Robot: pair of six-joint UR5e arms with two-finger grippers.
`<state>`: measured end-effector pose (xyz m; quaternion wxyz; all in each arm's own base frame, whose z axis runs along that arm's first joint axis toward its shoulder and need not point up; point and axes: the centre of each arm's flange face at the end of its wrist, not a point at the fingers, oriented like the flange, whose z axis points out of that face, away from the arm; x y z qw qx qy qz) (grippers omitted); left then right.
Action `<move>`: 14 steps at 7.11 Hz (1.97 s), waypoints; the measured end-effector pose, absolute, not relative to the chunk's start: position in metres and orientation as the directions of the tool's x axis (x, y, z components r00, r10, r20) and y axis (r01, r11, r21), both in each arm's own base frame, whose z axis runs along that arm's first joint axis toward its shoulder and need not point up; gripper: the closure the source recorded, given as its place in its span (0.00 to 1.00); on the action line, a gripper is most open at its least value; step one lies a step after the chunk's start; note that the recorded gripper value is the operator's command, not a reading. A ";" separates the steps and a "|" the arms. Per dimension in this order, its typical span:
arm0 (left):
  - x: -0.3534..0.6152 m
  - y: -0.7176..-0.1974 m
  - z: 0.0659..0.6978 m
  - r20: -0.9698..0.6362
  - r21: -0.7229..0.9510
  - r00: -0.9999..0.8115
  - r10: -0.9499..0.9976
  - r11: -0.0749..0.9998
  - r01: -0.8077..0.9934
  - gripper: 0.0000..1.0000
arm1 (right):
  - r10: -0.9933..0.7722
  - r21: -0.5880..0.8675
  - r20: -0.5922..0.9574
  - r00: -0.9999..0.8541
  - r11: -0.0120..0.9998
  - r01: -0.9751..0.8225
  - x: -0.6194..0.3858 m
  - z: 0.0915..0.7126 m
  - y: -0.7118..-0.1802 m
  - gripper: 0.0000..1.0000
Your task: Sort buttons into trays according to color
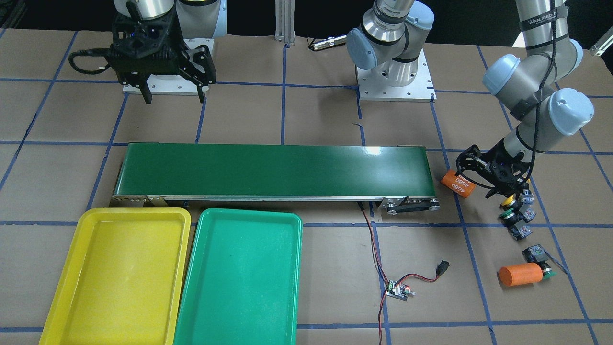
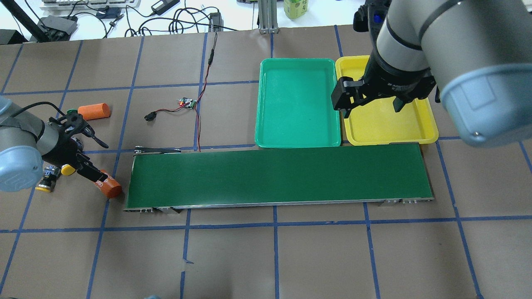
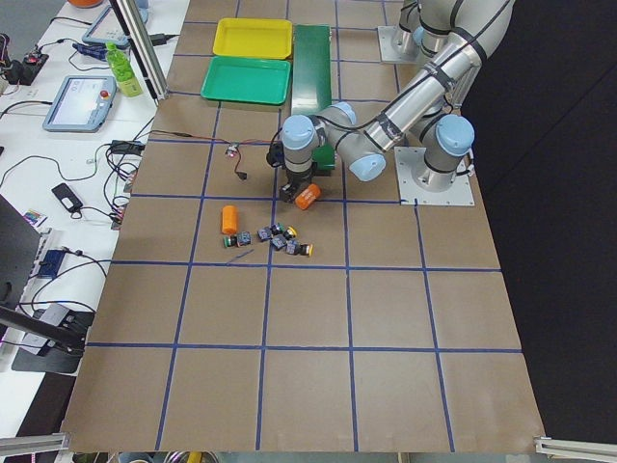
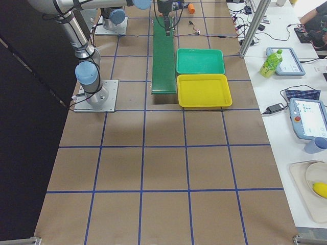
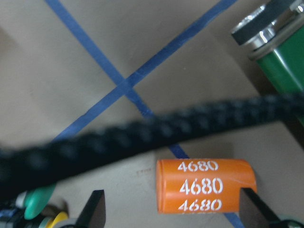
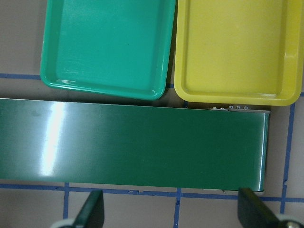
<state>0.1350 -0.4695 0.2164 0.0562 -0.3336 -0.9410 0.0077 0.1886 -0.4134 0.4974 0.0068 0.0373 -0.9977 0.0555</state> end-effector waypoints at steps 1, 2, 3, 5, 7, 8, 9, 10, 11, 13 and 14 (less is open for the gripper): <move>0.133 -0.467 0.209 0.119 -0.043 -0.793 0.598 0.801 0.597 0.00 | -0.077 -0.134 0.010 -0.997 0.988 -0.077 0.184 0.500 -0.379 0.00; 0.131 -0.465 0.205 0.132 -0.032 -0.816 0.563 0.825 0.564 0.00 | -0.079 -0.150 0.010 -0.997 0.985 -0.080 0.180 0.507 -0.350 0.00; 0.130 -0.462 0.202 0.139 -0.025 -0.827 0.545 0.837 0.547 0.00 | -0.079 -0.120 0.017 -0.997 0.989 -0.080 0.177 0.510 -0.332 0.00; 0.126 -0.458 0.196 0.154 -0.017 -0.830 0.536 0.841 0.541 0.00 | -0.064 -0.041 0.044 -0.997 0.997 -0.066 0.171 0.517 -0.349 0.00; 0.124 -0.454 0.192 0.165 -0.007 -0.825 0.540 0.837 0.547 0.00 | -0.045 0.036 0.046 -0.998 0.998 -0.043 0.165 0.532 -0.393 0.00; 0.125 -0.453 0.190 0.167 -0.004 -0.822 0.545 0.834 0.552 0.00 | -0.043 0.043 0.017 -0.999 0.998 -0.042 0.166 0.528 -0.403 0.00; 0.125 -0.452 0.187 0.171 -0.003 -0.820 0.546 0.833 0.554 0.12 | -0.044 0.027 -0.015 -0.999 0.999 -0.044 0.169 0.511 -0.411 0.00; 0.125 -0.453 0.186 0.172 -0.001 -0.820 0.546 0.832 0.554 0.39 | -0.045 -0.003 -0.028 -0.999 0.999 -0.045 0.171 0.489 -0.418 0.00; 0.127 -0.454 0.186 0.168 -0.002 -0.820 0.547 0.832 0.555 0.78 | -0.045 -0.023 -0.028 -0.999 0.999 -0.045 0.170 0.476 -0.420 0.00; 0.130 -0.457 0.197 0.137 -0.004 -0.833 0.536 0.841 0.541 0.95 | -0.031 -0.053 -0.018 -0.999 0.998 -0.030 0.163 0.479 -0.425 0.00; 0.132 -0.460 0.212 0.102 0.002 -0.862 0.497 0.866 0.499 0.95 | -0.005 -0.082 -0.012 -1.000 0.997 -0.004 0.154 0.493 -0.435 0.00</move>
